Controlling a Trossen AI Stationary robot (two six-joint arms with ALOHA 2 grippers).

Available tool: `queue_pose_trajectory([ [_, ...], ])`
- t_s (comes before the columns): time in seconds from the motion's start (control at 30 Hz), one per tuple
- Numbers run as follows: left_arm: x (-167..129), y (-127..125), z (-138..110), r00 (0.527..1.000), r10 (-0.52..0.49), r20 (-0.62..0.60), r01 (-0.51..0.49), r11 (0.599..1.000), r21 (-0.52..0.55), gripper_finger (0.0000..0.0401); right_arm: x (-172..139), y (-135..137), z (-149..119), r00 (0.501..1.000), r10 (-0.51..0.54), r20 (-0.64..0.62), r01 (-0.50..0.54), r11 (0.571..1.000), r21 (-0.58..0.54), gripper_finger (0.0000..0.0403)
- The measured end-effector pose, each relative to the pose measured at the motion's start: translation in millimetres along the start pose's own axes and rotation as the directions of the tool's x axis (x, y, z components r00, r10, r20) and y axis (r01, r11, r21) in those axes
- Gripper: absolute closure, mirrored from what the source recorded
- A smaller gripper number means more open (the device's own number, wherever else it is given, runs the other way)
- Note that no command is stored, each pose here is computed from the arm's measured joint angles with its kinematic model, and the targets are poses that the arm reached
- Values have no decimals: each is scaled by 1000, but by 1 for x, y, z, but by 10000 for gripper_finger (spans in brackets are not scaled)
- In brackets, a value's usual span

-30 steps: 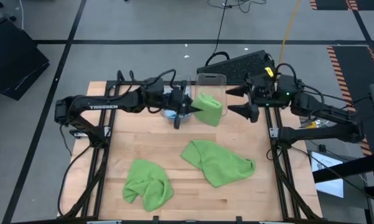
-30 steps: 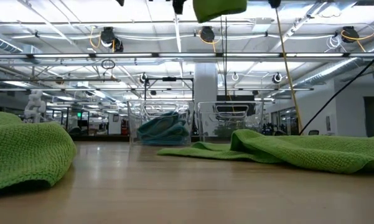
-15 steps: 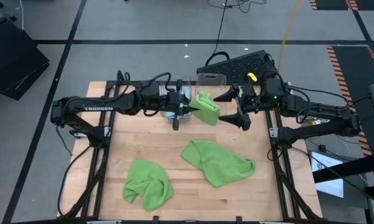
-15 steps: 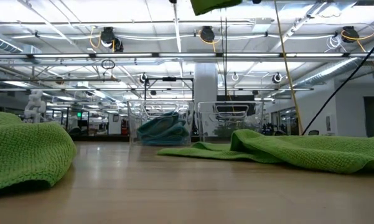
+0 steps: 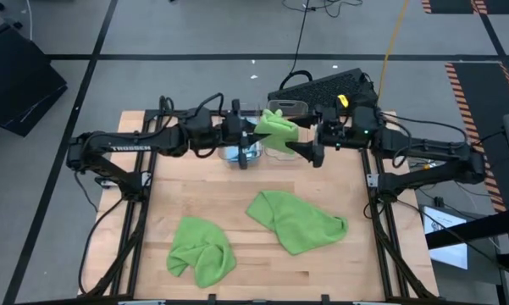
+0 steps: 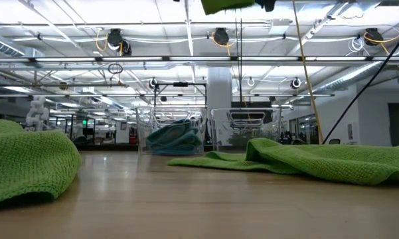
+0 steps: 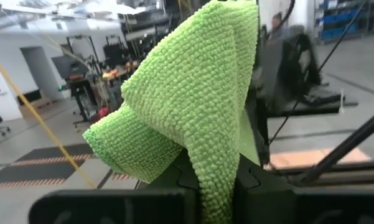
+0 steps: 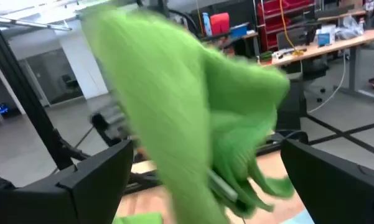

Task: Fold microfiber towels
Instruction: Put the green folded microfiber towel into the right transparent bin

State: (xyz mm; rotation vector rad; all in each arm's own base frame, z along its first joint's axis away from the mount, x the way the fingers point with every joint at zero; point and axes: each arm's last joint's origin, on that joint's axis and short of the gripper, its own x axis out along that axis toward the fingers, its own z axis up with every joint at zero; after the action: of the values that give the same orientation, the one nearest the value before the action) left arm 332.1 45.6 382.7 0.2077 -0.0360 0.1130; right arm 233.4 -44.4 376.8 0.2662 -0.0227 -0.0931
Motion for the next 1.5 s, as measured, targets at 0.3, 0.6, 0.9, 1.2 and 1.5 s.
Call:
queue_pose_trajectory([
  [0.3,0,-15,4,995,-96,24,96,995,-28,371,15,-7,0,997,50,54,-50,999,-10,3],
  [0.6,0,-20,4,994,-103,22,103,994,-23,371,18,-7,0,992,119,45,-119,993,-4,60],
  [0.9,0,-19,4,995,-99,22,100,995,-24,371,27,-8,-6,982,189,14,-190,979,77,238],
  [1.2,0,-19,4,997,-74,15,75,996,-56,370,27,-7,-3,975,218,44,-220,974,46,385],
  [1.5,-1,-16,-1,996,57,-67,-72,964,-255,320,21,-20,0,986,163,35,-167,974,155,389],
])
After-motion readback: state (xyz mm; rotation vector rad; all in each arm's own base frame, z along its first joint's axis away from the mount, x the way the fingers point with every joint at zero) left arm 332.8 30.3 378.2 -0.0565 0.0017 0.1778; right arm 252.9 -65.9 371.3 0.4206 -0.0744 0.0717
